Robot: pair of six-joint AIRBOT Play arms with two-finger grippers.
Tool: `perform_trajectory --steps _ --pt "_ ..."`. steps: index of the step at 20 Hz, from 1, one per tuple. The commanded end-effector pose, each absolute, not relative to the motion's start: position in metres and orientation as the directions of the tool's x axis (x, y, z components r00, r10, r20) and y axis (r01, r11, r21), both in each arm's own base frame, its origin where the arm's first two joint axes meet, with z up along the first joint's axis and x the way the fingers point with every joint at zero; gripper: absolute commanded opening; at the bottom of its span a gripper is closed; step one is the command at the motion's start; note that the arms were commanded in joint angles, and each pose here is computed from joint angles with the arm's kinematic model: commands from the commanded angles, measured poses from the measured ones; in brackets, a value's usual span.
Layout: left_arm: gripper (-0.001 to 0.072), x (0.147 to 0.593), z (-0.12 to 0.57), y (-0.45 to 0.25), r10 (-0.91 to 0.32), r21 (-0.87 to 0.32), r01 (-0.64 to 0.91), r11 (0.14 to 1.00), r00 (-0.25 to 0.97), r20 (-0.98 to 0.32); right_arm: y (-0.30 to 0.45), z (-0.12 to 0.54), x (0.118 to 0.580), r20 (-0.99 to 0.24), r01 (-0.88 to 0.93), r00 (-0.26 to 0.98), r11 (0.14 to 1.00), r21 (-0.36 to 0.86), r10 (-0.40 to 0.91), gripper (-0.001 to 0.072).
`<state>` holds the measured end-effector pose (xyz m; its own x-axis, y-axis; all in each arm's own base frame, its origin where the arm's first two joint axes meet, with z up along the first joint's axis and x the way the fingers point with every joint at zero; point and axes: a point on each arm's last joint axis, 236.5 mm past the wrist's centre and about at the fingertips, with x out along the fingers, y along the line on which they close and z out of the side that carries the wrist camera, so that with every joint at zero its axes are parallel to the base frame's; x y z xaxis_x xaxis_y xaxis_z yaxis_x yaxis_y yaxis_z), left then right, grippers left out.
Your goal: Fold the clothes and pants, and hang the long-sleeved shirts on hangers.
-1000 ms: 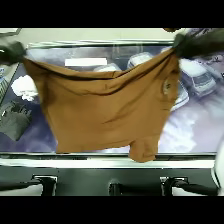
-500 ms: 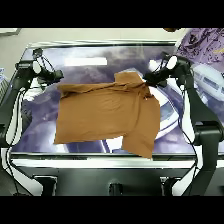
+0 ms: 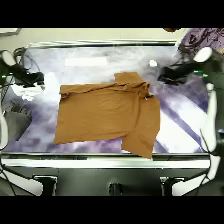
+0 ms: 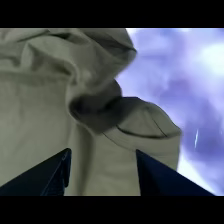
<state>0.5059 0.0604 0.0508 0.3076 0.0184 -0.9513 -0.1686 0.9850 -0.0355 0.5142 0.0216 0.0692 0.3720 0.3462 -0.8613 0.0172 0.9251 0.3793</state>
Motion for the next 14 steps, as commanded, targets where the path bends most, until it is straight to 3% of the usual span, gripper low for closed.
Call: perform_trajectory --steps 1,4,7,14 --pt "0.0482 0.438 0.059 0.082 -0.016 -0.065 -0.218 0.974 0.219 -0.976 -0.019 0.076 0.453 -0.82 0.039 0.368 0.874 0.485 0.439 0.0482" --pt "0.0482 0.368 0.044 0.093 -0.027 -0.081 -0.298 0.951 0.18 -0.983 -0.047 0.021 0.375 -0.803 0.206 0.344 0.795 0.57 0.486 0.0483" --pt "0.0482 0.327 0.03 0.092 -0.023 -0.08 -0.333 0.939 0.171 -0.985 -0.042 -0.033 0.324 -0.786 0.309 0.311 0.725 0.615 0.534 0.0484" --pt "0.0482 0.317 0.019 0.089 -0.034 -0.08 -0.336 0.939 0.142 -0.989 -0.014 -0.086 0.313 -0.715 0.331 0.265 0.635 0.698 0.647 0.0491"
